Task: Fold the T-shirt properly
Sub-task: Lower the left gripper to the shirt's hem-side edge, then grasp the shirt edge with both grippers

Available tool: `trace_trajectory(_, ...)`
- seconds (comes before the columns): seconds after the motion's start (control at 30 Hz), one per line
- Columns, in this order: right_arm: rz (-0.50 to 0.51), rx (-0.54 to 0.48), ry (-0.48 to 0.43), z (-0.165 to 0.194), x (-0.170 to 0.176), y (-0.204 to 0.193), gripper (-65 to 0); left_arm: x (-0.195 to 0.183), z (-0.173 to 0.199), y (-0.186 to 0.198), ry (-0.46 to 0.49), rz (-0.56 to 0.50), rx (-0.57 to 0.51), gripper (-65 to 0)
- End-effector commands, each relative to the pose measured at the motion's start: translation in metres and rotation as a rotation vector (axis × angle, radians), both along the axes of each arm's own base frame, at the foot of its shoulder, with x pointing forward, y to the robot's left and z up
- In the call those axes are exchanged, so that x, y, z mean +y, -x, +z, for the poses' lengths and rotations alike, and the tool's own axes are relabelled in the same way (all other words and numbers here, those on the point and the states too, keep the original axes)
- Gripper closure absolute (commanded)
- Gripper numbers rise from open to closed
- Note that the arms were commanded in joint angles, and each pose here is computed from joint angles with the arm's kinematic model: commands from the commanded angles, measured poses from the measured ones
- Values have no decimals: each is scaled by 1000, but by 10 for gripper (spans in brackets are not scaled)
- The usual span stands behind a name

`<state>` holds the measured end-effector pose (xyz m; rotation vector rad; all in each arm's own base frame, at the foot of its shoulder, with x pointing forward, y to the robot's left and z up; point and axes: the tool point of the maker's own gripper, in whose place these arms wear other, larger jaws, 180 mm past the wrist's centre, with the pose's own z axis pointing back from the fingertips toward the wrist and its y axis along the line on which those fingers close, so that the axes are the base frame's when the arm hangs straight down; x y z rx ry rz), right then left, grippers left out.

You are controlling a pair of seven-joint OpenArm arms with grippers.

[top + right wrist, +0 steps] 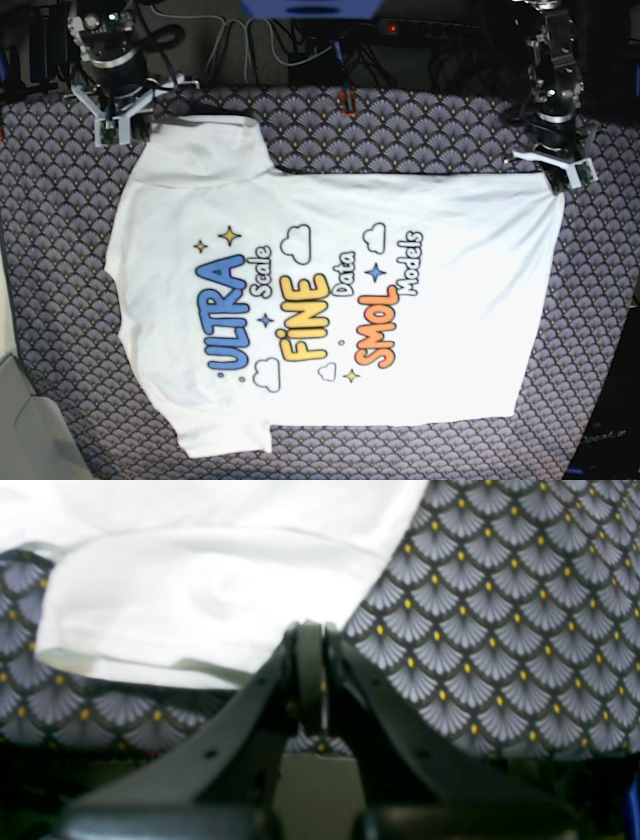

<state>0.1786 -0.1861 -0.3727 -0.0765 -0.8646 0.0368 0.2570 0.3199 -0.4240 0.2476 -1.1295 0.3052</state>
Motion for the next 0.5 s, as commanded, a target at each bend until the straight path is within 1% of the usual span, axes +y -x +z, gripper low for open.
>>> trace_trajectory(0.0,0,-58,10,13,-2,-10,0,5,20,-9,-38,-6,-61,-4)
trace_trajectory(0.2,-4,-118,13,25,-4,-31,0,6,21,-12,-41,-6,-63,-4)
trace_trajectory(0.27,1,-153,19,33,-5,-43,0,6,22,-12,-41,-6,-65,-4)
trace_trajectory(0.37,9,-185,29,41,-7,-57,0,4,27,-24,-38,-10,-85,-4)
trace_trajectory(0.47,-2,-192,31,48,-10,-75,0,0,17,-34,2,-16,-7,-4)
